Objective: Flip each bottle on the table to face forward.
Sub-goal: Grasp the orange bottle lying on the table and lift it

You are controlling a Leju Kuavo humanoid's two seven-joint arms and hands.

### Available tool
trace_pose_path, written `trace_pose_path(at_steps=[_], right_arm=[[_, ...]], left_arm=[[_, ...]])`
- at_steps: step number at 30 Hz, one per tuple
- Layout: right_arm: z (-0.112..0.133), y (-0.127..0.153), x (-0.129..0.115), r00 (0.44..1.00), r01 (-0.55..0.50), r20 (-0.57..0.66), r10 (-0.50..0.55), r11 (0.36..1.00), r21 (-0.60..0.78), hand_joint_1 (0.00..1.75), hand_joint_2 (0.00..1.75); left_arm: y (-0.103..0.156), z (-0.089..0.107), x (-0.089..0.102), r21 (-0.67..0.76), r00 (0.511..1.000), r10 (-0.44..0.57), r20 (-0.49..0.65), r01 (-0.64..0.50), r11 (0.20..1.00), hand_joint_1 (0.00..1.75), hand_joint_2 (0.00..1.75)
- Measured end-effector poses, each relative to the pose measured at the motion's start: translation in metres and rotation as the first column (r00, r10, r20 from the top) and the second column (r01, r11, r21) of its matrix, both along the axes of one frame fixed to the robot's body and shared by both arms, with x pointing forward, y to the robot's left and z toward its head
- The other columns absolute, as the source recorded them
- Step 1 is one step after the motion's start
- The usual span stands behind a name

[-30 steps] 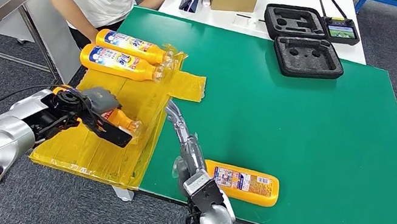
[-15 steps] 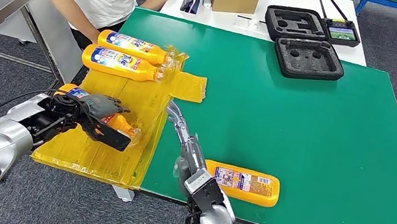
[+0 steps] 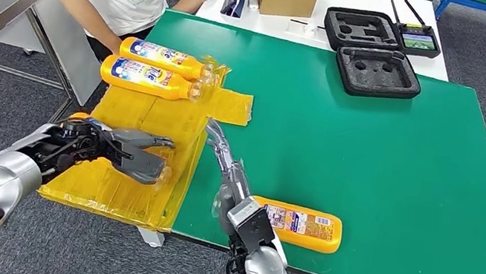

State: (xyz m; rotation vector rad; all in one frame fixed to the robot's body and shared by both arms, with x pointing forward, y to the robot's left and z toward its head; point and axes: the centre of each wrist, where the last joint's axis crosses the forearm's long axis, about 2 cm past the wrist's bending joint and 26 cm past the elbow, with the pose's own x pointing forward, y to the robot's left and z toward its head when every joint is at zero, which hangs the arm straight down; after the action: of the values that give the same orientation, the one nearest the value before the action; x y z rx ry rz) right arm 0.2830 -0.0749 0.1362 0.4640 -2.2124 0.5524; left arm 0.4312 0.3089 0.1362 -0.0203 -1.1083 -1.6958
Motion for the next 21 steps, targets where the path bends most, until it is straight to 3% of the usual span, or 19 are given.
trace_pose_path(at_steps=[4,14,21], right_arm=[[-0.0011,0.0001,-0.0011,1.000,-0.003,-0.001,0.003,1.000,-0.004,0.00,0.00],[-0.0014,0.0002,-0.0015,1.000,-0.004,-0.002,0.004,1.000,-0.004,0.00,0.00],[-0.0072,-0.0017,-0.0059,1.000,0.005,-0.010,-0.005,1.000,-0.016,0.00,0.00]], left_arm=[[0.0031,-0.0035,-0.0034,-0.132,1.000,0.013,0.002,-0.012,0.991,0.00,0.00],[0.0059,-0.0054,-0.0057,-0.179,0.999,0.032,0.014,-0.028,0.983,0.00,0.00],[0.0082,-0.0108,-0.0110,-0.337,0.970,0.123,0.212,-0.045,0.940,0.00,0.00]])
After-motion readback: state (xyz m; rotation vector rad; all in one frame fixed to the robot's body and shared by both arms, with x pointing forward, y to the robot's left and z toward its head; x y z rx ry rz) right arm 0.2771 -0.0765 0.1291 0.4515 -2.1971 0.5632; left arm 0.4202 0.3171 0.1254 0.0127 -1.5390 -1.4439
